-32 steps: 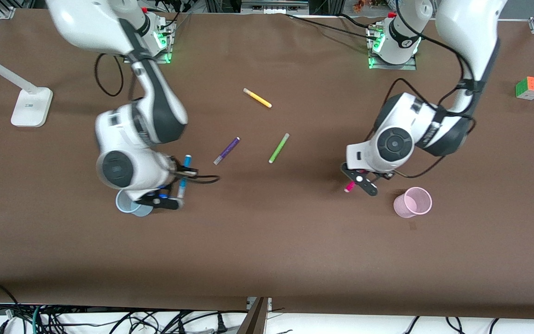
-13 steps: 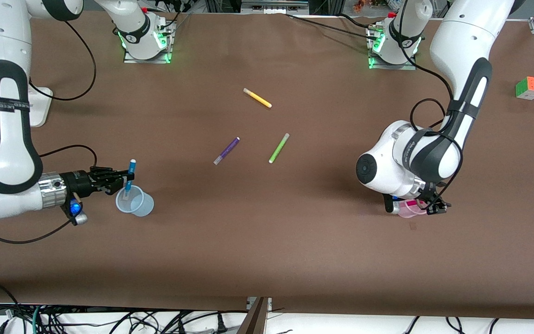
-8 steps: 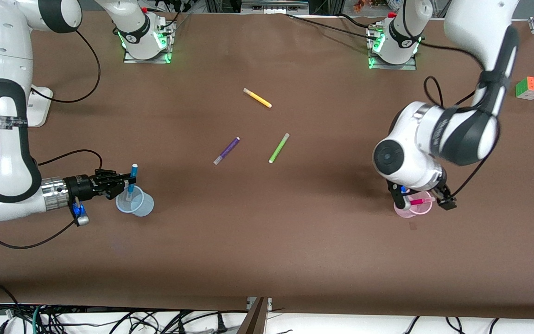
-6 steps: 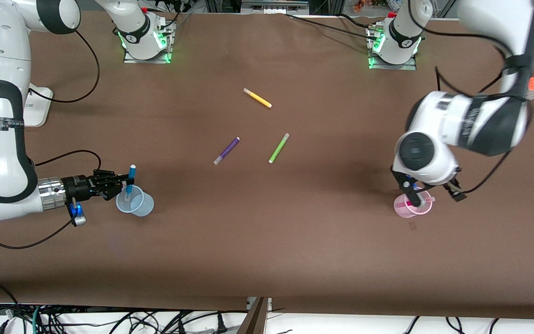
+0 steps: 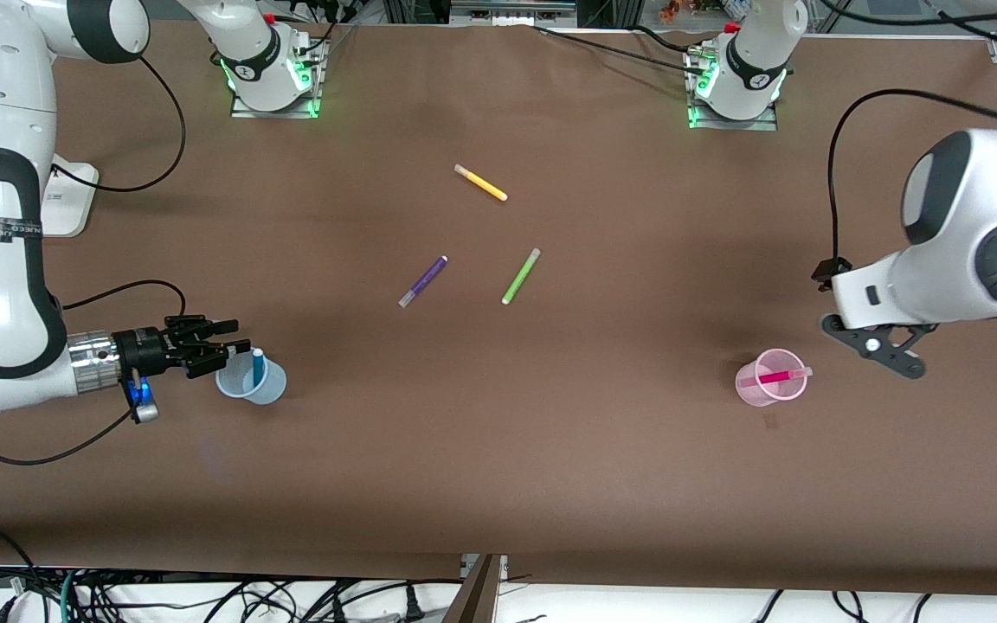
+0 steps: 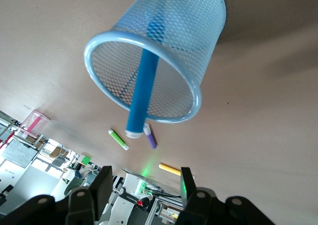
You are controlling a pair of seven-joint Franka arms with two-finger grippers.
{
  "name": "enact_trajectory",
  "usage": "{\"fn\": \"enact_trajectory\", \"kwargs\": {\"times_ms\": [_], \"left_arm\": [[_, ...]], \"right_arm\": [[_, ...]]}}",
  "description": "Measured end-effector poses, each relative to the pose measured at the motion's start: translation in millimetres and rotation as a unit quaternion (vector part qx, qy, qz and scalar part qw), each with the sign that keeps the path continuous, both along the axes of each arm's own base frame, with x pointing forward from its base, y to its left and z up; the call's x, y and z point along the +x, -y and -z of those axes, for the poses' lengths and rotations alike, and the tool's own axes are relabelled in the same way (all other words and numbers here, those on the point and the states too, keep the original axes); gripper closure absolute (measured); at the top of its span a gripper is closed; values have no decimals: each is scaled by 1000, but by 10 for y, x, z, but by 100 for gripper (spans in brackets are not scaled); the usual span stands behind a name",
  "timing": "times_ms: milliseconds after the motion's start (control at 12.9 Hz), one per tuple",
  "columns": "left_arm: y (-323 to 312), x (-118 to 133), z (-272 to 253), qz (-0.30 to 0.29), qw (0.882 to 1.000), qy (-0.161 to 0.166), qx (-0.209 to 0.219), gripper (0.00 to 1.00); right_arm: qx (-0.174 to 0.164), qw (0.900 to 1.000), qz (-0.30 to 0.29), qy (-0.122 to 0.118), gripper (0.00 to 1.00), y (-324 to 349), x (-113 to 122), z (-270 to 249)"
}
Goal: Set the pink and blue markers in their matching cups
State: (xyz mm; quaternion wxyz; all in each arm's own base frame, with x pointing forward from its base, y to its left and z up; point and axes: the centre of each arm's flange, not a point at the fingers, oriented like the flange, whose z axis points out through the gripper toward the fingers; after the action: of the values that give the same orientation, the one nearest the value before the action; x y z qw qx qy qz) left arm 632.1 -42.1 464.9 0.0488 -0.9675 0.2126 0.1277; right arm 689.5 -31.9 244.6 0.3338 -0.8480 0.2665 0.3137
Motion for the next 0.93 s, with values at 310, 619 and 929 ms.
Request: {"fn": "enact_trajectory", "kwargs": {"times_ms": [310, 619, 929], "left_arm": [[265, -306, -674, -113, 993, 30, -20, 0], [72, -442, -1144, -172, 982, 71, -27, 0], [-137, -588, -1294, -216, 970, 102, -48, 0]], "right_arm": [[-39, 997, -34, 49, 36, 52, 129, -662], [-157, 956, -179, 171, 15, 107, -91, -2230], [-232, 912, -262, 213, 7, -36, -593, -3373]]}}
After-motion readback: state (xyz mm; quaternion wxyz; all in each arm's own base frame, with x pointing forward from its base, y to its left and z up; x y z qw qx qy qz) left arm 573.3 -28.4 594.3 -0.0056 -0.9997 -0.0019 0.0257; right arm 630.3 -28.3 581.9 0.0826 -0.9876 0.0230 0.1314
